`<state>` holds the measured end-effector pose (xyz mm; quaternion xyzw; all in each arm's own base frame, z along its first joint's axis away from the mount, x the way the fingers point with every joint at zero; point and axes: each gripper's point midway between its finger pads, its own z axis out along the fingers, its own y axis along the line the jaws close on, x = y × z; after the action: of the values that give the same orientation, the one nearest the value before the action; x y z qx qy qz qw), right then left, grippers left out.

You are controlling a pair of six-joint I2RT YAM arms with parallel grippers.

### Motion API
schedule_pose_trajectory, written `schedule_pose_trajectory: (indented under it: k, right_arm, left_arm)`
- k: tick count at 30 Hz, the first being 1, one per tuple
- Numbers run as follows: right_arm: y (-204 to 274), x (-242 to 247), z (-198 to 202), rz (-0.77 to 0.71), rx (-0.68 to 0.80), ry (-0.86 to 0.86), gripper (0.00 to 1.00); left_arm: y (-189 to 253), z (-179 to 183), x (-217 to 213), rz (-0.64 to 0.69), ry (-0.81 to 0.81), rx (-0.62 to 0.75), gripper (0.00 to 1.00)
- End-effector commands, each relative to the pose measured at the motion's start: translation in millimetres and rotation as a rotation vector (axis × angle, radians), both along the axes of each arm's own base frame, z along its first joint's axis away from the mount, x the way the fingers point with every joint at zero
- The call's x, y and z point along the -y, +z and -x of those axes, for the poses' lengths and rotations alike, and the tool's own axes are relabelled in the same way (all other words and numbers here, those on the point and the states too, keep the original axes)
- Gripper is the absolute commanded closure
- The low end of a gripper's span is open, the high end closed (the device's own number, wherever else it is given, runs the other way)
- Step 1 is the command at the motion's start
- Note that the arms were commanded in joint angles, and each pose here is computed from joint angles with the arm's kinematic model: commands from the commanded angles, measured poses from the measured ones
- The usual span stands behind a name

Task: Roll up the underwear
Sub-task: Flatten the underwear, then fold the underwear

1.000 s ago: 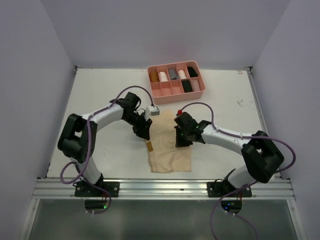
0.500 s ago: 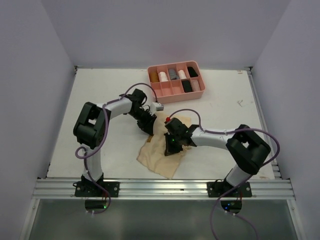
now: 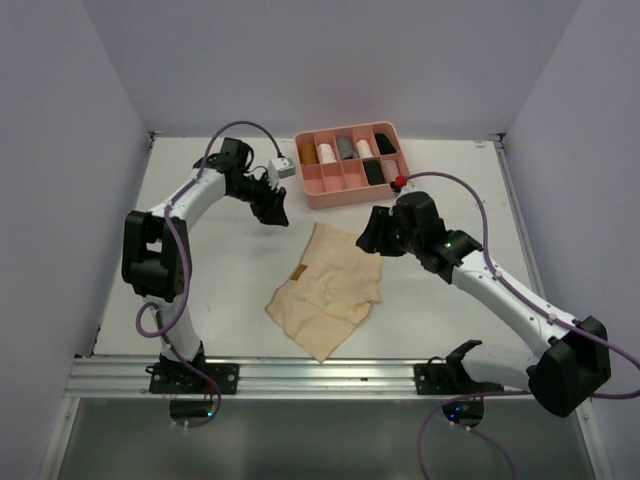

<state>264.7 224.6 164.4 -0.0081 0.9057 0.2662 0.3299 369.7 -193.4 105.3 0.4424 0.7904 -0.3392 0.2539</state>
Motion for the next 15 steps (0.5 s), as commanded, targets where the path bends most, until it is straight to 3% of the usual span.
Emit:
schedule_pose_trajectory:
  k: [1, 6, 10, 15]
  right_arm:
    - [-16.9, 32.2, -18.2, 0.156, 0.005, -0.046, 0.51]
    - [-32.6, 46.9, -56.4, 0.302, 0.022, -0.027, 0.52]
    - [-53.9, 56.9, -86.9, 0.351, -0.001, -0.015, 0.55]
    - [-71.6, 52.3, -115.7, 0.337, 0.004, 0.048, 0.56]
  left_arm:
    - [48.1, -20.1, 29.4, 0.129, -0.142, 0.191, 0.47]
    - [36.3, -41.0, 62.2, 0.08, -0.303, 0.345, 0.46]
    - [11.3, -44.2, 83.0, -0.056, -0.511, 0.458, 0.48]
    - [-22.1, -43.3, 94.6, -0.08, -0.575, 0.423, 0.49]
